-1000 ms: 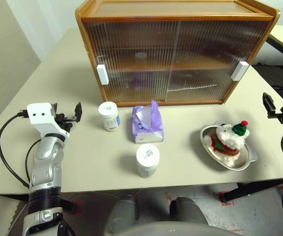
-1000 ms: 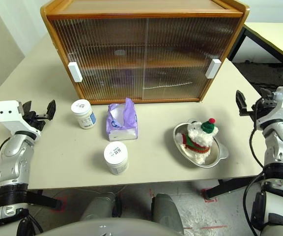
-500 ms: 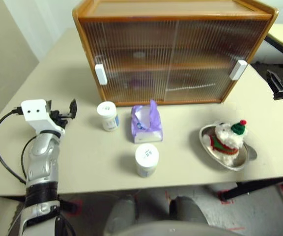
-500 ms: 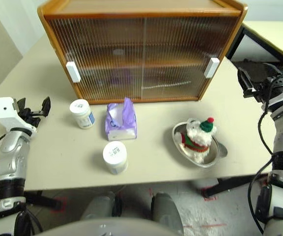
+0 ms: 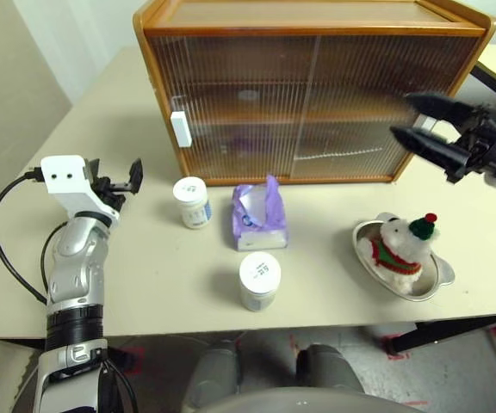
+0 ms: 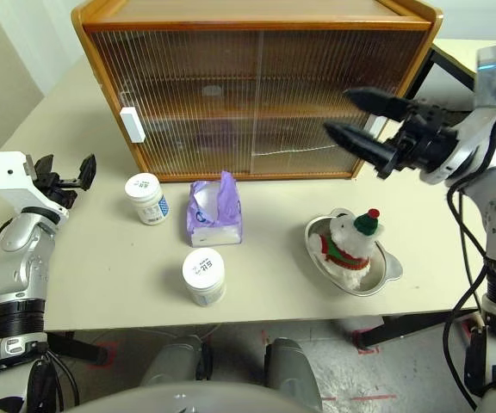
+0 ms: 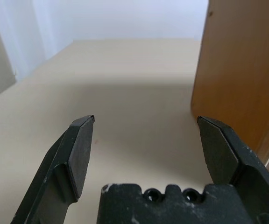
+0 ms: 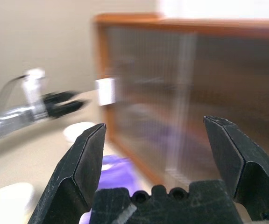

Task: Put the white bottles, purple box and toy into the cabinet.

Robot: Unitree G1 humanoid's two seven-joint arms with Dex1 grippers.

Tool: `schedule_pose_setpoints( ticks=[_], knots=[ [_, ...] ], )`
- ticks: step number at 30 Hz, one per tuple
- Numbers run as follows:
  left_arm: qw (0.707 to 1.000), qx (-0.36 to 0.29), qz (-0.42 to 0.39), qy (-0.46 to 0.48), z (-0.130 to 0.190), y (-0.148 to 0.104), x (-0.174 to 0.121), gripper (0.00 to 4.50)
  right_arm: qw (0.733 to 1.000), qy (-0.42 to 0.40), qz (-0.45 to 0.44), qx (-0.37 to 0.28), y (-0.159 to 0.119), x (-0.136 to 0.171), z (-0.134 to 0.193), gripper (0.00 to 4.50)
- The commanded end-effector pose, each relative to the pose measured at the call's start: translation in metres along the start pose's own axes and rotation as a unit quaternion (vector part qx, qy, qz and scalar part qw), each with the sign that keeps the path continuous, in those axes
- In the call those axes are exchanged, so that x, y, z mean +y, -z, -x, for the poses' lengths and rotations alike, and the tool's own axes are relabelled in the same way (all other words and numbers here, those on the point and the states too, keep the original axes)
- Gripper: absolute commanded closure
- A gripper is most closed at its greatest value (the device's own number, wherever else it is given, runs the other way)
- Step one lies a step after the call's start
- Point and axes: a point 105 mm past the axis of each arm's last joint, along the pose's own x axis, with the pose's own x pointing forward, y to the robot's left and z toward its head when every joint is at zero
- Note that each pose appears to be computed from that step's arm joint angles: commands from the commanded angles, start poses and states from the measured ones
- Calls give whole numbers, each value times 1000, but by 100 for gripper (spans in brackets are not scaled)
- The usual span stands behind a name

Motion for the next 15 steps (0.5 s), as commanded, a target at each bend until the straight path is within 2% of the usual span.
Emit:
schedule_pose_setpoints(
  ticks=[1,6,7,9,15],
  knots=[
    [1000,-22,10,16,-7,-18,-14,4,999,-50,-13,18,9,19,-12,0],
    [999,-31,22,27,-9,-26,-22,4,998,-65,-22,11,15,27,-20,0],
    [999,-30,23,31,-9,-25,-24,19,998,-66,-22,10,16,28,-21,0],
    [999,-29,21,39,-9,-25,-28,65,997,-67,-23,9,17,29,-22,0],
    [994,-25,41,95,-8,-24,-51,285,997,-70,-25,-4,16,32,-27,0]
  ],
)
